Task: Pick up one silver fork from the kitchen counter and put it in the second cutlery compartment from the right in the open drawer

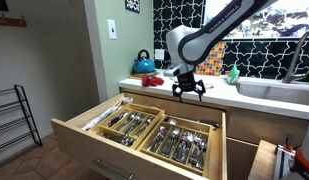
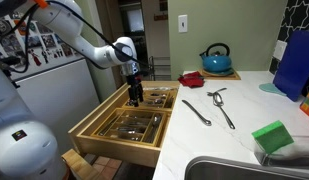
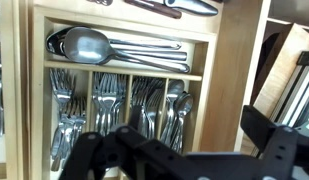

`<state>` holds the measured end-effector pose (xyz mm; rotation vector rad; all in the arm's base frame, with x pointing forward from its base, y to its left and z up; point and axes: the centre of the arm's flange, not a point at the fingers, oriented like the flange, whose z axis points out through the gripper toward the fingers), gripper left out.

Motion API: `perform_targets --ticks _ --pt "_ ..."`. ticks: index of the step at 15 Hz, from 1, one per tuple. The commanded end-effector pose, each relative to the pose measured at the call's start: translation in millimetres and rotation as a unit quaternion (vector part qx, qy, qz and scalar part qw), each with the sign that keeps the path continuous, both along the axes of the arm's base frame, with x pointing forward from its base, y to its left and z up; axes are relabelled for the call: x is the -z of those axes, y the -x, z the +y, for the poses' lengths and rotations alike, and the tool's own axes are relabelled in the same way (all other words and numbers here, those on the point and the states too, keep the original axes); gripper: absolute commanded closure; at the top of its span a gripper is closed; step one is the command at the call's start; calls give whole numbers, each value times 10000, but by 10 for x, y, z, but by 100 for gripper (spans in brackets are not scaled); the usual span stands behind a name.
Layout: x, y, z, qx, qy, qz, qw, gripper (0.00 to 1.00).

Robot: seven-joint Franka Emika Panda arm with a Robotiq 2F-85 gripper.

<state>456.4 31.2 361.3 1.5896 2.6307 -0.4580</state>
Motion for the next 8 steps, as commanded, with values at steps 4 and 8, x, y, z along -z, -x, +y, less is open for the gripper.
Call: perform_targets --ticks 4,8 --pt "-758 780 -31 1582 -438 -387 9857 0" --pt "-1083 1172 -141 2639 -691 -338 9615 0"
